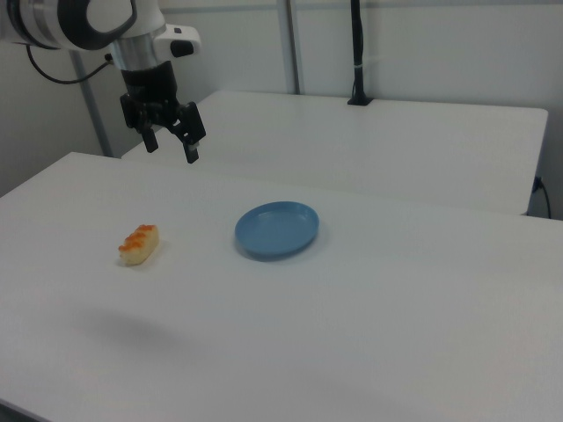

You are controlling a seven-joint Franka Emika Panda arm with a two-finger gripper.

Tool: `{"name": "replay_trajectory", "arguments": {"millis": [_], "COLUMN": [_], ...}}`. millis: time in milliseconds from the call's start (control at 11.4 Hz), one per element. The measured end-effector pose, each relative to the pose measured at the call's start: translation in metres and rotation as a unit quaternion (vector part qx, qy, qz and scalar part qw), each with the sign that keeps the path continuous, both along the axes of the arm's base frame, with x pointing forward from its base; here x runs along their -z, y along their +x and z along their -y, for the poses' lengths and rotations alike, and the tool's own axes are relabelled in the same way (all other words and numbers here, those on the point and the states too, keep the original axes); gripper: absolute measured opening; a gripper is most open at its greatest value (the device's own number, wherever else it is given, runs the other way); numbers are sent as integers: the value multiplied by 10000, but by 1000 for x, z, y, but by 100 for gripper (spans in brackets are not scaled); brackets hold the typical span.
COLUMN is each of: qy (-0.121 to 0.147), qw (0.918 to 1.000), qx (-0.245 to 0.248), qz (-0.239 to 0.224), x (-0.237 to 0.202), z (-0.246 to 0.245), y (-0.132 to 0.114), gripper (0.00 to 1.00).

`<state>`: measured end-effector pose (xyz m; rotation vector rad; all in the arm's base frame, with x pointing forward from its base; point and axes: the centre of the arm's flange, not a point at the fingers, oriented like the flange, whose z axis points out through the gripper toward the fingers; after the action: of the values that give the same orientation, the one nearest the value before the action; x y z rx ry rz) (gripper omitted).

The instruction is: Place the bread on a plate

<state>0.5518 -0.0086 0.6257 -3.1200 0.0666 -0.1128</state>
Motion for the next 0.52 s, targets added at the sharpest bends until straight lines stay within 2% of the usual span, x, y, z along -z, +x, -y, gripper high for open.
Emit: {"name": "replay_trajectory", "arguments": {"millis": [525], "qy": [-19], "qw": [9987], "qx": [-493], "qz": [-155], "x": [15], "z": [-53], "y": [-2], "gripper": [100]}}
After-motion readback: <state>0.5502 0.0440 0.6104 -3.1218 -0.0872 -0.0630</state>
